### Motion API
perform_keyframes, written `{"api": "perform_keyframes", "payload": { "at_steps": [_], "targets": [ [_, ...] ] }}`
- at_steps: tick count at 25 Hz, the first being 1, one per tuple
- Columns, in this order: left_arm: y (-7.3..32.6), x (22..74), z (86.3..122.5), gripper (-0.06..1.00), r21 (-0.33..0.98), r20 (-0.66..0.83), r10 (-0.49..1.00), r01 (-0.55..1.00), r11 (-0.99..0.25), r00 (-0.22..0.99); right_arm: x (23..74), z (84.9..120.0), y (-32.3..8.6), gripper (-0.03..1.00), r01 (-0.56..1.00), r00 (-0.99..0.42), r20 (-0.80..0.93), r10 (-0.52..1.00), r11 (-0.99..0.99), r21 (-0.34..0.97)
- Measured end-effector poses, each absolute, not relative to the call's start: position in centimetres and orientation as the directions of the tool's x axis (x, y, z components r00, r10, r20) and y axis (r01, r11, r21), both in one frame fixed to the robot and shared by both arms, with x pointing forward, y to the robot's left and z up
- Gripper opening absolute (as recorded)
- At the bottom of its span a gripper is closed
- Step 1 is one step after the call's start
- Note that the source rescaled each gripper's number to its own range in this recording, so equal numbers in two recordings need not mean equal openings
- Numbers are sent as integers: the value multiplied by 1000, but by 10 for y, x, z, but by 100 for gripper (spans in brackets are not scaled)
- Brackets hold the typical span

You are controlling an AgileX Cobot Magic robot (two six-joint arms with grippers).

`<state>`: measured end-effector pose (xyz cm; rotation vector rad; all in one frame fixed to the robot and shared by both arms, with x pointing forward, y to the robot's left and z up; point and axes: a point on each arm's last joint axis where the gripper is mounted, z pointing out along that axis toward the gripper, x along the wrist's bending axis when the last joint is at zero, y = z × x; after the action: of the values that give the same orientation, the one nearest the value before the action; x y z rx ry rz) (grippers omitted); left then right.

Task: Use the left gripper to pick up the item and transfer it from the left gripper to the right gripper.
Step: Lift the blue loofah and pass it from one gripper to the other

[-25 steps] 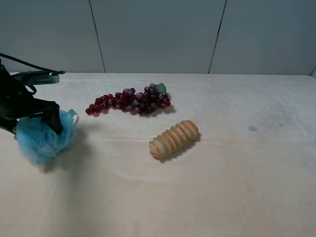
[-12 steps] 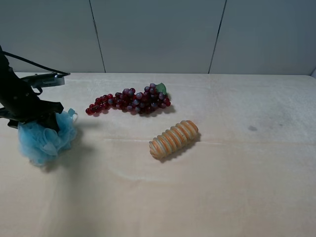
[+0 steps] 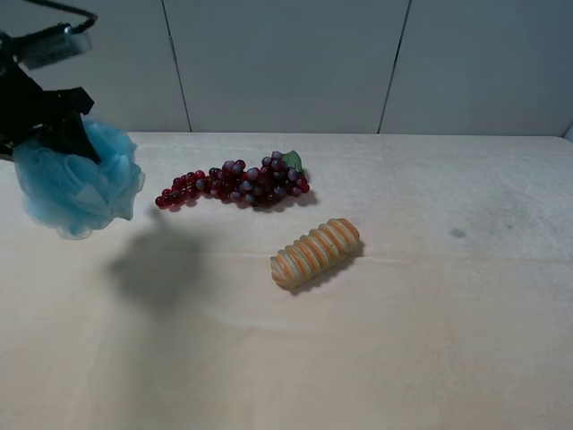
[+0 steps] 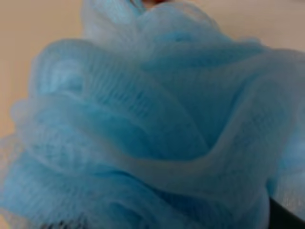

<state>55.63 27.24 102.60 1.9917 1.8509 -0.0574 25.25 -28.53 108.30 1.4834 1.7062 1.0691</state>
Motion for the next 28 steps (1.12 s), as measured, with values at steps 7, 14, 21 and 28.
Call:
{"api": "perform_keyframes", "payload": {
  "at_steps": [7, 14, 21, 28],
  "targets": [
    [226, 550, 1042, 11, 316, -588, 767, 946, -74, 257, 296, 1099, -273, 100, 520, -352, -3, 936, 198, 831],
    [159, 536, 1051, 9, 371, -672, 634, 915, -158, 382, 322, 1101, -256, 100, 418, -537, -82, 840, 349, 839],
    [126, 527, 1059, 7, 416, -718, 553, 898, -147, 423, 341, 1097, -234, 100, 305, -676, -160, 719, 471, 828],
    [107, 519, 1063, 5, 424, -744, 508, 894, -143, 434, 363, 1089, -207, 100, 208, -745, -225, 628, 539, 817]
  ]
}}
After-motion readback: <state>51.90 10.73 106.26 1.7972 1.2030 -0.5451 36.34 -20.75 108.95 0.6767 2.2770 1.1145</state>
